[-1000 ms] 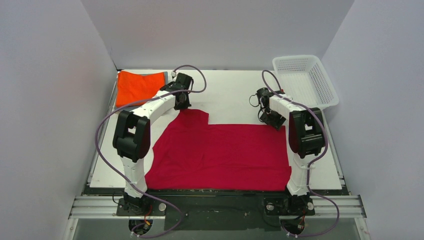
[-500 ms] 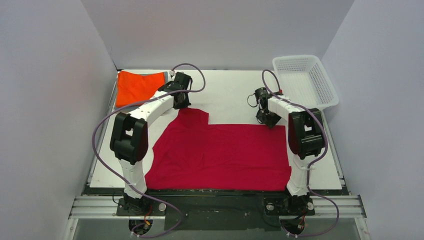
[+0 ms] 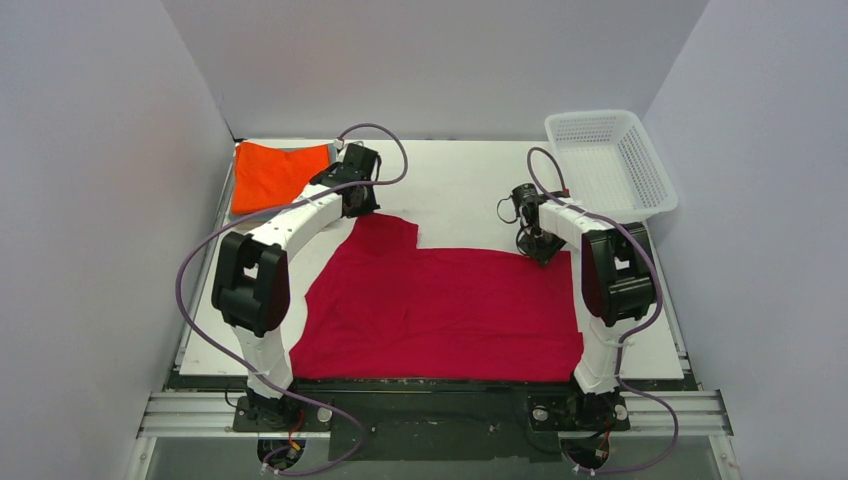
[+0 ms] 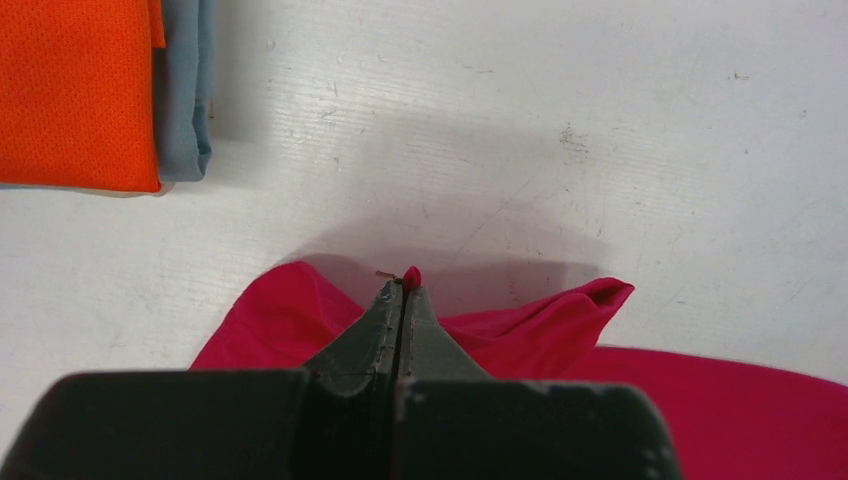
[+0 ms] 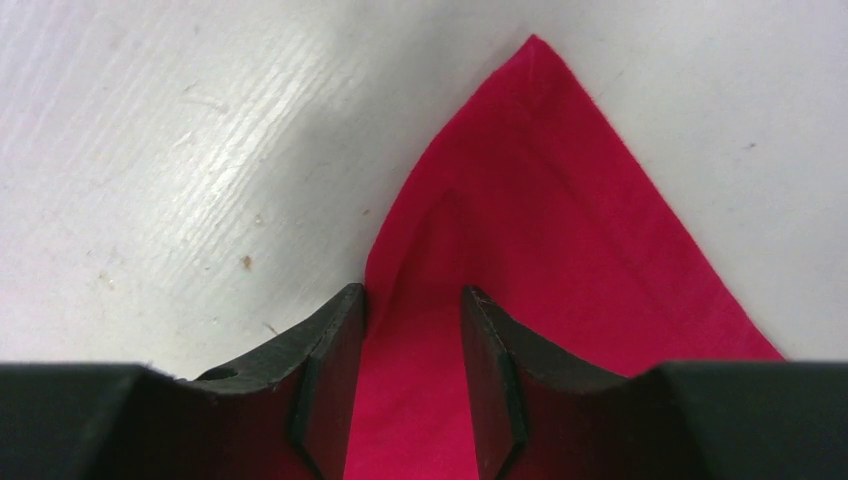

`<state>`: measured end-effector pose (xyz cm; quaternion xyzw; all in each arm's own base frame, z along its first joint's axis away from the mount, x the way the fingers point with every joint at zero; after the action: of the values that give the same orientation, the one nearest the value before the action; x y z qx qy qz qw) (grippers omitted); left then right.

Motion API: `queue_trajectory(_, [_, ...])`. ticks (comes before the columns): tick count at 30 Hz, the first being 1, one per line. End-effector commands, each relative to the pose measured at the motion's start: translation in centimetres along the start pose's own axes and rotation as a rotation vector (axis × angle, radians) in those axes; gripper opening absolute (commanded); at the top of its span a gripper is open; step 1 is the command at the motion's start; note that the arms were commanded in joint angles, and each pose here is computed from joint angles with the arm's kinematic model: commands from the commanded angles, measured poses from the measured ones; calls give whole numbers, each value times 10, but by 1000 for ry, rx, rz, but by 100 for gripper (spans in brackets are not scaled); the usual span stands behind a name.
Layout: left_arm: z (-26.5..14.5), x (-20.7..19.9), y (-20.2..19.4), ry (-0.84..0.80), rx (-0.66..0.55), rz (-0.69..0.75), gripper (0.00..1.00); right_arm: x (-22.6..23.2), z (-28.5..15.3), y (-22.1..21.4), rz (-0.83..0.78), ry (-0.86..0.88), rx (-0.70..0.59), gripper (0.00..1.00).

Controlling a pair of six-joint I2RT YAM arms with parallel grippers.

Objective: Fold and stack the t-shirts
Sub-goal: Grab the side of the flattened tshirt furthest away from the robot with both arms

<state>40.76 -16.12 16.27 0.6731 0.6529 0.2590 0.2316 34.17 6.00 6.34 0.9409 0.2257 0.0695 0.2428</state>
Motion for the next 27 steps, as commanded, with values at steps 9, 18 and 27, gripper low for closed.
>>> queue_trajectory(9, [-20,13,17,12,-103,-43,0,-26,1,29,10,-110,-56,26])
queue_trajectory(18, [-22,16,16,19,-109,-44,0,-31,0,45,0,-141,-96,20])
queue_trajectory(27, [-32,12,18,-52,-168,-51,0,-24,-10,51,-28,-107,-110,5])
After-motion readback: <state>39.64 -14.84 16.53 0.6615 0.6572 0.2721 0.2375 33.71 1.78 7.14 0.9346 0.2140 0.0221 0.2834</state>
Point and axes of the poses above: each gripper's point midway between its finger pads, its own z axis out along the fingers, its own x axis along the line the jaws close on, y = z × x, the point moved 6 cm from there along -z, back along the fingers, and after that the axes turned 15 degrees about z, right-handed, at the moved point
